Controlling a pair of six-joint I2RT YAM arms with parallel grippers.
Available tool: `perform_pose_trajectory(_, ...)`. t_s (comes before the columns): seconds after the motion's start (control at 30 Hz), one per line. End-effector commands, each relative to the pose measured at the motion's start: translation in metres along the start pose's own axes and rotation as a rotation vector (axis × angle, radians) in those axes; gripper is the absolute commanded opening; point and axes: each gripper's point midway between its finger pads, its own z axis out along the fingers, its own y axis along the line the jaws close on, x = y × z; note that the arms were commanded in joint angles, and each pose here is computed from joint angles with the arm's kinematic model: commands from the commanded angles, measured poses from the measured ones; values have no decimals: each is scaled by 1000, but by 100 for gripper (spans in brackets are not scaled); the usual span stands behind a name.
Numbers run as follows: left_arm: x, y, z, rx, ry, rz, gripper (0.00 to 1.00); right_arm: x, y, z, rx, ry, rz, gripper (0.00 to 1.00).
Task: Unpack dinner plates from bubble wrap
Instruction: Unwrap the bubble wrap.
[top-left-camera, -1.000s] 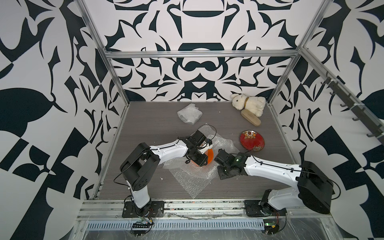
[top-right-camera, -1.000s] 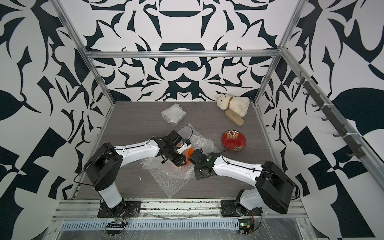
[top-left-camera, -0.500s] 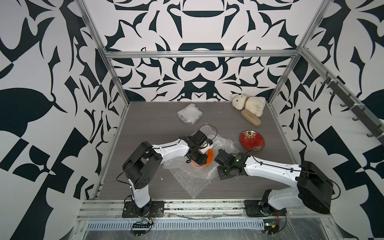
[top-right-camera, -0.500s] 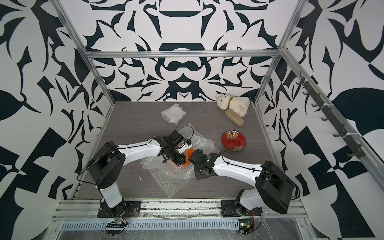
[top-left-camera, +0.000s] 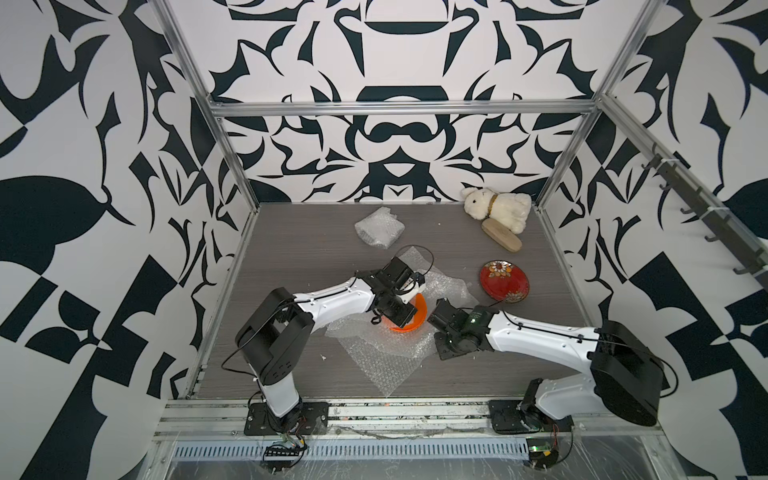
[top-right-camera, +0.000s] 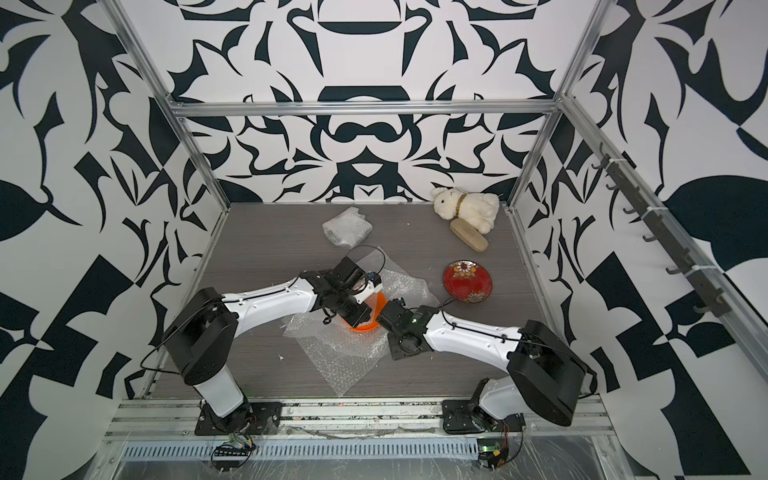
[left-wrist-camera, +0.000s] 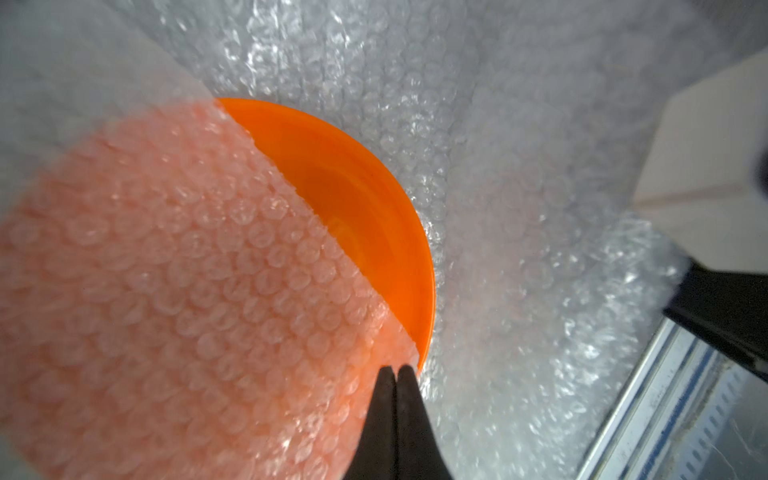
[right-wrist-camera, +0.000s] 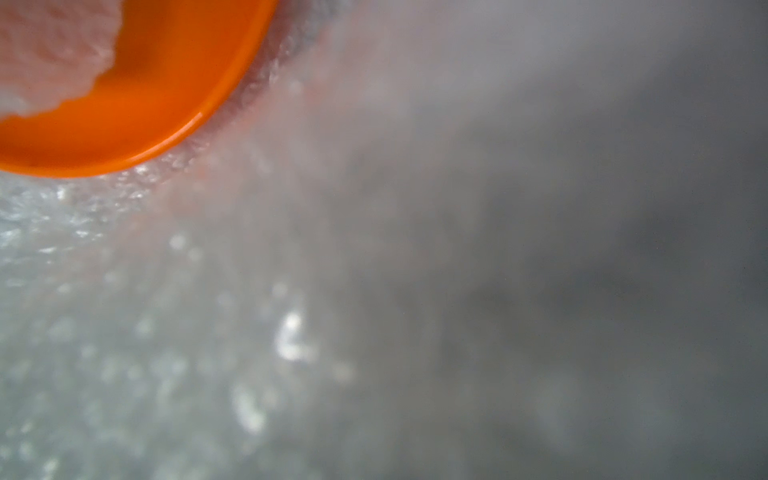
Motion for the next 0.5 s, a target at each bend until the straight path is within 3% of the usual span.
perform_pose_trajectory(0.0,-4,7,-17,-42,-27,-15,0,-1,-6,-5,25,-23,3,0)
perform_pose_trajectory(0.23,-16,44,-45,-193,-131,-98,0,3,-7,-2,32,-5,2,0)
perform_pose_trajectory(0.47,-17,77,-67,-244,-199,-210,0,5,-7,0,27,4,0,0)
